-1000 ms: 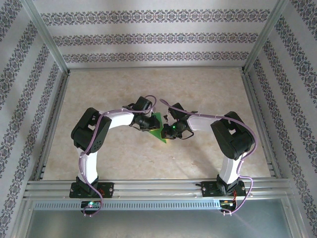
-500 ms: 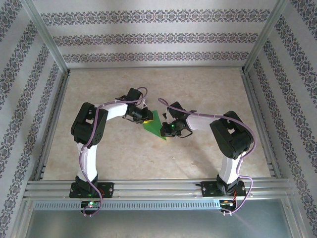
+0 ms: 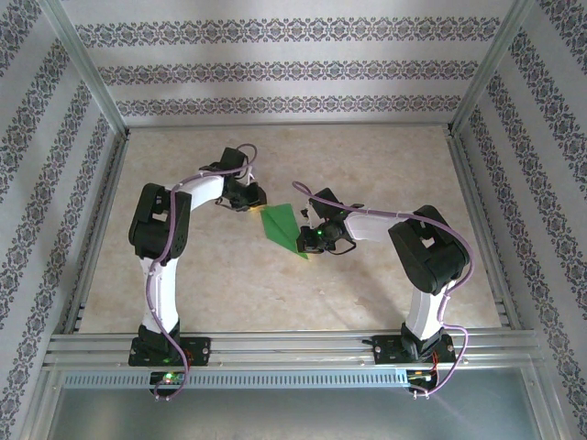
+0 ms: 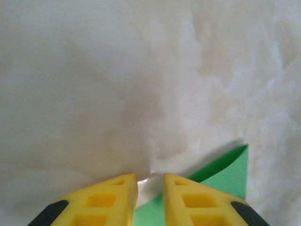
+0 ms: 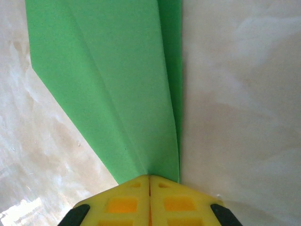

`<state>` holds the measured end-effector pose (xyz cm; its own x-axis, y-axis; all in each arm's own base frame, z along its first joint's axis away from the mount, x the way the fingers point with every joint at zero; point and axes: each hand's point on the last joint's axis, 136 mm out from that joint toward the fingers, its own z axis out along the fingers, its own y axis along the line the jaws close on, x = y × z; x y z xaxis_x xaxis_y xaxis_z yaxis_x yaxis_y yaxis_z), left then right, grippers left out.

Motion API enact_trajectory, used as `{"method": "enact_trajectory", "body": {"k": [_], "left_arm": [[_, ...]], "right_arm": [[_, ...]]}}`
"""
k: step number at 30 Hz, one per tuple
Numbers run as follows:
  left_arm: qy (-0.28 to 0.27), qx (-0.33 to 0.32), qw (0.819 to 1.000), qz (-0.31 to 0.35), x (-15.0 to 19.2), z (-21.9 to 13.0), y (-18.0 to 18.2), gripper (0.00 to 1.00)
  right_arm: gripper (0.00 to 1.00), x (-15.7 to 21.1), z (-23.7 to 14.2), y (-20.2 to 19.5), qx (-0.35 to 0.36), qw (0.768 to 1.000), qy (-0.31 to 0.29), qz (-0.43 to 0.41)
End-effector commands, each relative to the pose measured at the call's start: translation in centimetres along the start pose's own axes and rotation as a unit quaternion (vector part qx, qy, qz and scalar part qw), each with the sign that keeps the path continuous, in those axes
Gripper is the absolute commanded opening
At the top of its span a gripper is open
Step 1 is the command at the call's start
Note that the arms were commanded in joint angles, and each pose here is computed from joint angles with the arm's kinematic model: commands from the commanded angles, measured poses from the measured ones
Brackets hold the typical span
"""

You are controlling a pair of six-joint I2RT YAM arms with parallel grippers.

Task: Fold a paper plane with a square sheet of paper (pick it up from the middle)
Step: Fourth fold the wing at the center of the table.

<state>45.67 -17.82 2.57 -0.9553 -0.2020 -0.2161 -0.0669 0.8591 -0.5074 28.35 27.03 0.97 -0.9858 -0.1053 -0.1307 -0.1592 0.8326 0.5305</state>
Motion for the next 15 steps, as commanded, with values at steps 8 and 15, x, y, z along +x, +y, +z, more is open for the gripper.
{"method": "enact_trajectory", "body": {"k": [8, 15], "left_arm": [[-0.074, 0.095, 0.993, 0.017, 0.5, -5.3, -5.3, 0.17], [-0.028, 0.162, 0.986, -0.001, 5.9, -1.9, -9.3, 0.15]], "right_arm": [[0.08, 7.5, 0.7, -6.4, 0.121, 0.984, 0.123, 0.052], [0.08, 6.9, 0.7, -5.1, 0.09, 0.988, 0.116, 0.054]]}}
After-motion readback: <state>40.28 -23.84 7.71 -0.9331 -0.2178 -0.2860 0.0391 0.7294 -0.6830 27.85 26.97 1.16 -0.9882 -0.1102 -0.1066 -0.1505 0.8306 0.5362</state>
